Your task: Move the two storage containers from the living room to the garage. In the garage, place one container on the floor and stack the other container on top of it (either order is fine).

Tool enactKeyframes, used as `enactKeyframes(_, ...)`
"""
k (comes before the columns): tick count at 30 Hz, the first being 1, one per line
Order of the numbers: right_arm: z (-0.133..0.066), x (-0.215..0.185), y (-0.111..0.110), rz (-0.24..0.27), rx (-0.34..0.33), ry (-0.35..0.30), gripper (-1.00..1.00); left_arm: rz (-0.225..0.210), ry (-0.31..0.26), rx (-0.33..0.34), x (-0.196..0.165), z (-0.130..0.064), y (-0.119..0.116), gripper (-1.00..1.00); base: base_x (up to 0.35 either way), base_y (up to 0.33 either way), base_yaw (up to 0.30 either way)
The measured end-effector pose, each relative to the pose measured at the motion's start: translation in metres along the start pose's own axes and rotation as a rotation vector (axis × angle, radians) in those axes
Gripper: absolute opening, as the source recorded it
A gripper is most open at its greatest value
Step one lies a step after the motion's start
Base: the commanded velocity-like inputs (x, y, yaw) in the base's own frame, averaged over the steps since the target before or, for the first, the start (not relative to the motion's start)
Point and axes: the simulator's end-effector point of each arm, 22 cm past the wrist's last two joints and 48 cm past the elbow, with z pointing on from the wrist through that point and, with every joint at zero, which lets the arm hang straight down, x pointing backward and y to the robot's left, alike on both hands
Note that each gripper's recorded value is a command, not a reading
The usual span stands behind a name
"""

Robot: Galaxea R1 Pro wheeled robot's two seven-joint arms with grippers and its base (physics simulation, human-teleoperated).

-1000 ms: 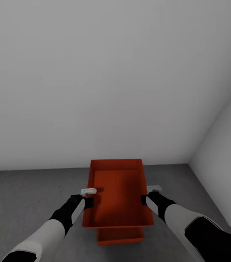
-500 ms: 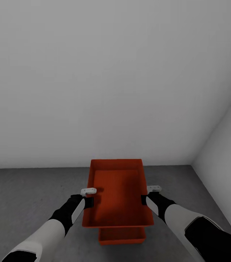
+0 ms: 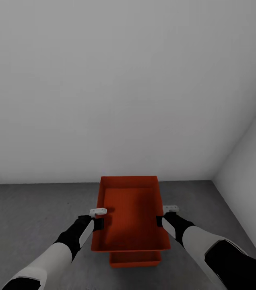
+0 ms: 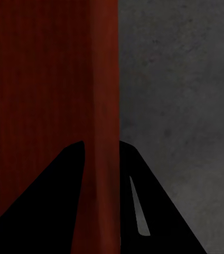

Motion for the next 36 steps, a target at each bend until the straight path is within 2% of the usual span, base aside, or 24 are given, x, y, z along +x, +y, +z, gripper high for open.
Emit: enactKeyframes(36,0.022,0.027,0.003,-0.006,-0.001,0.058,-1.0,-0.002,0.058,-0.006,0.026,0.022,0.003,-1.0,0.0,0.0,0.0)
